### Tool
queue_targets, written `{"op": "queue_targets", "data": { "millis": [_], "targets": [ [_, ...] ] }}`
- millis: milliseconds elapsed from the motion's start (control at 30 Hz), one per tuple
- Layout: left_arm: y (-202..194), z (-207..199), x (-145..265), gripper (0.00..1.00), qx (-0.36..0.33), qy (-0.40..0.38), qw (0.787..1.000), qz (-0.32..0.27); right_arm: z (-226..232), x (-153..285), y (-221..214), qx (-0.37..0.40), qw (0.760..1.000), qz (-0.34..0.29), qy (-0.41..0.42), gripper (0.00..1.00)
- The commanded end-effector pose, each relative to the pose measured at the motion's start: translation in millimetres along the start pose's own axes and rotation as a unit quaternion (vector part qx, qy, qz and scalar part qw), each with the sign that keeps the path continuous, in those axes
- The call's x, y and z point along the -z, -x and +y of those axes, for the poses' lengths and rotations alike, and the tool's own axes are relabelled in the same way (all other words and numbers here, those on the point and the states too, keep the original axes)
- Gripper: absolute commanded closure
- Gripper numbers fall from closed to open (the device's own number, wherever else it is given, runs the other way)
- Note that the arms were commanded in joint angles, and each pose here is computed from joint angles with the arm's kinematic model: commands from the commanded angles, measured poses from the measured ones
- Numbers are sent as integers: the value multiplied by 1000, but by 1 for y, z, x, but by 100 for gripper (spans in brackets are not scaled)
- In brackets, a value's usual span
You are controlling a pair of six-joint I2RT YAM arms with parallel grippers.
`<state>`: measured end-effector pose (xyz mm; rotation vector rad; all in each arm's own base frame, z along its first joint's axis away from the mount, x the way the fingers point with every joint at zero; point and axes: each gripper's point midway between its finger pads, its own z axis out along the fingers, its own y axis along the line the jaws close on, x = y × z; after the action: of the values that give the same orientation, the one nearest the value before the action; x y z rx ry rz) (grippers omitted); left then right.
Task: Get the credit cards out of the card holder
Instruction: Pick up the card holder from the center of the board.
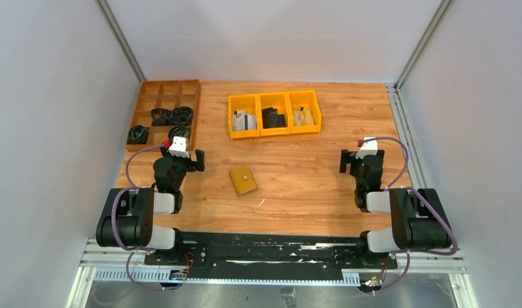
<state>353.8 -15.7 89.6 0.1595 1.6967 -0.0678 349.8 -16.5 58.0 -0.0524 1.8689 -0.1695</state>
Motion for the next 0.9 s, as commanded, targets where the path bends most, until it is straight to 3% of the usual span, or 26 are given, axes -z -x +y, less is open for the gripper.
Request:
{"op": "queue_targets", "data": {
  "millis": [0, 100, 233, 400, 600, 667, 767, 867],
  "targets": [
    [20, 7, -2, 0, -7, 16, 999, -29, -32, 3, 27, -35, 996, 0, -86, 2],
    [30, 12, -1, 0, 2, 23, 999, -31, -35, 9, 51, -59, 993, 47, -89, 1],
    [35, 13, -7, 0, -17, -5, 997, 69, -22, 12, 88, -168, 983, 23, -62, 1],
    [72, 19, -1, 0, -48, -23, 990, 129, 18, 13, 119, -292, 956, 25, 31, 1],
    [109, 10, 24, 0, -38, -52, 986, 153, 82, 26, 141, -303, 925, 57, 221, 1],
    [118, 4, 34, 0, -30, -62, 986, 154, 103, 26, 126, -294, 918, 124, 234, 0],
    [127, -1, 46, 0, -21, -68, 985, 155, 138, 35, 115, -223, 928, 186, 235, 2],
    [133, -5, 57, 0, -16, -73, 984, 159, 180, 49, 118, -150, 941, 181, 244, 2]
  ]
}}
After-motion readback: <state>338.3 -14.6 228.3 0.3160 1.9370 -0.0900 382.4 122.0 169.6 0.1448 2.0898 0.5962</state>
